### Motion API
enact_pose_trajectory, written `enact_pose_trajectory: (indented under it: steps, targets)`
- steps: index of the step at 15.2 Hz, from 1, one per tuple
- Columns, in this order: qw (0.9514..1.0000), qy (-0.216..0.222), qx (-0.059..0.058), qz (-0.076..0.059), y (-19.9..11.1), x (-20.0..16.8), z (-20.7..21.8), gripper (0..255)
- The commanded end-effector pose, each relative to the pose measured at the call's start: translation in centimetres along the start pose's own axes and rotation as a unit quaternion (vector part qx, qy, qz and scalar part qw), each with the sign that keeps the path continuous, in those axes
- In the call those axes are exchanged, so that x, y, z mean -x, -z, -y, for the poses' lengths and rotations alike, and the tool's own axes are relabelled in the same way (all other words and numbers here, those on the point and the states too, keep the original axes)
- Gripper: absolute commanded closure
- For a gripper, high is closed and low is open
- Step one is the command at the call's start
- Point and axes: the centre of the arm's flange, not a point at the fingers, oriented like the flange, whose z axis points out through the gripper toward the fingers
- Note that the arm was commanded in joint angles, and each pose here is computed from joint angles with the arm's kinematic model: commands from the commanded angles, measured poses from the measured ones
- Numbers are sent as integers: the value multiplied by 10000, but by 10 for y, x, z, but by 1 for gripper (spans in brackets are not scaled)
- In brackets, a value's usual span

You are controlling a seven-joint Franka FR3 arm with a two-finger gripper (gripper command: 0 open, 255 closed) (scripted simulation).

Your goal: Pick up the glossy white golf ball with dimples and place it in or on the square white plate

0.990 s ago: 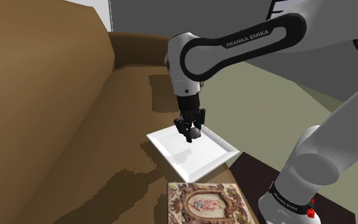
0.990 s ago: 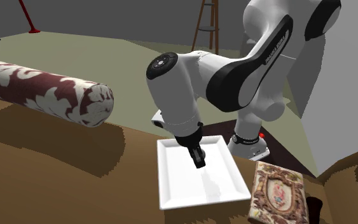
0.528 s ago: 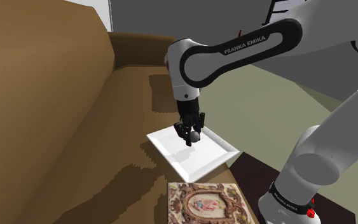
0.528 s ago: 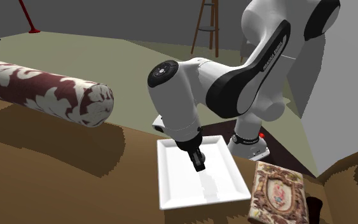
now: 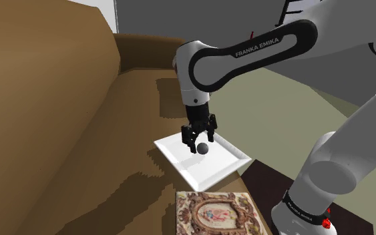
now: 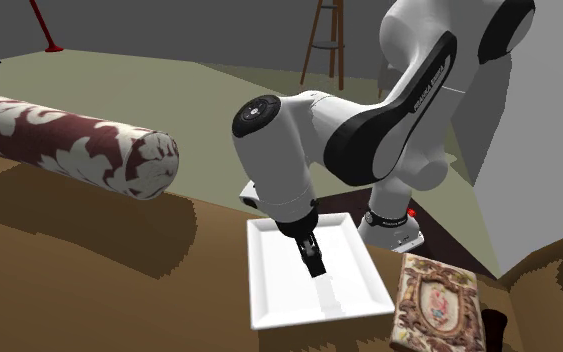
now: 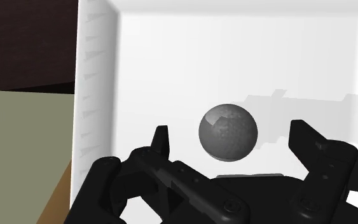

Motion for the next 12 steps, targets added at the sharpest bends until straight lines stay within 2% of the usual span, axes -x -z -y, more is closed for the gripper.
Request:
enact_pose_trajectory:
  steps: [1,4,12]
  targets:
    - [10000,0,0,0,13,0,0,0]
    - [10000,0,0,0,50,0,0,0]
    - [10000,0,0,0,50,0,0,0]
